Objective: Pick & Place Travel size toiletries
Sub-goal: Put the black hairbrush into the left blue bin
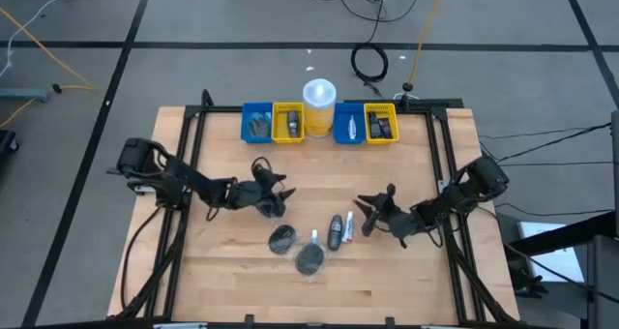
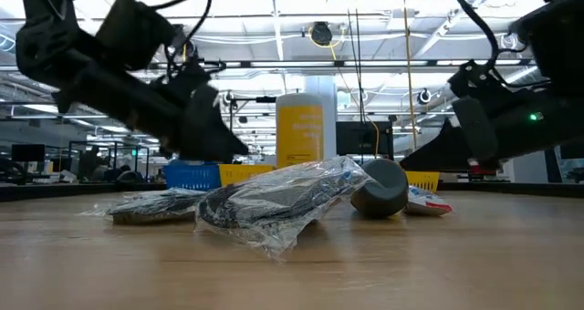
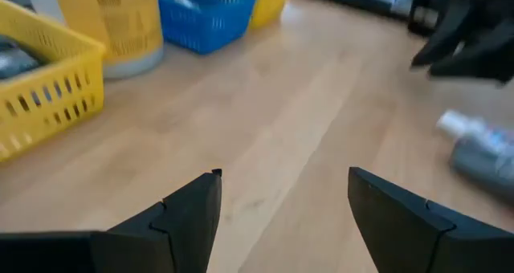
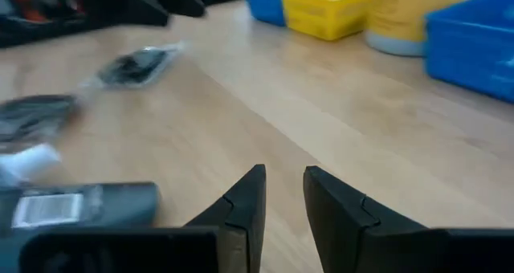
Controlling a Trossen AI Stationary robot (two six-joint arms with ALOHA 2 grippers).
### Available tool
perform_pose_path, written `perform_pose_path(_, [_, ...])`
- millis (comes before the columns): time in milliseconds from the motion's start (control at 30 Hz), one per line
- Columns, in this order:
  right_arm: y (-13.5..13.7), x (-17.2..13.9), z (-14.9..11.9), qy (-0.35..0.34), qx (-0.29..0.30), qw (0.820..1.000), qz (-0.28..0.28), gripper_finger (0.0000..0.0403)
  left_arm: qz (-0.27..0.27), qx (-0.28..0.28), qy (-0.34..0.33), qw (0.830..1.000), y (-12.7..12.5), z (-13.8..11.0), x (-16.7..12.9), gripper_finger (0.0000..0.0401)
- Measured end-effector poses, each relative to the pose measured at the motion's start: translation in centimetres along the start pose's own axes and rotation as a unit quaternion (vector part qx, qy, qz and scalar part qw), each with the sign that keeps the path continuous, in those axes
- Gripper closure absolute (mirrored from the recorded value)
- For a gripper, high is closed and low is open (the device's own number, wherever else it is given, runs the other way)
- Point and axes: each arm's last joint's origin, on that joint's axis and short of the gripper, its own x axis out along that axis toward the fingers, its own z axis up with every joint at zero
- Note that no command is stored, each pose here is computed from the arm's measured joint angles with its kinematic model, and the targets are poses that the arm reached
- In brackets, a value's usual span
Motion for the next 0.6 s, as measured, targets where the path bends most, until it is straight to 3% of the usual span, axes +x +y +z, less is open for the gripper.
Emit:
perform_pose_path(167, [0.5, 1.1, 2.1, -0.032, 0.066, 0.994, 0.08, 0.0325, 0.012, 0.024, 0.006, 1.0, 0.2, -1.6, 1.0, 0.0139])
perform_pose_path(333, [2.9, 3.6, 5.0, -0.037, 0.089, 0.973, 0.208, 0.031, 0.018, 0.022, 0.023, 0.999, 0.4, -3.1, 1.6, 0.0149])
perform_pose_path(500, [6.2, 7.6, 7.6, 0.062, 0.03, 0.957, 0.283, 0.0261, 0.021, 0.026, 0.039, 0.999, 0.4, -3.9, 1.7, 0.0155])
perform_pose_path(600, [7.3, 9.4, 9.0, 0.116, -0.037, 0.953, 0.277, 0.023, 0.015, 0.024, 0.043, 0.999, 0.1, -3.6, 1.0, 0.0154])
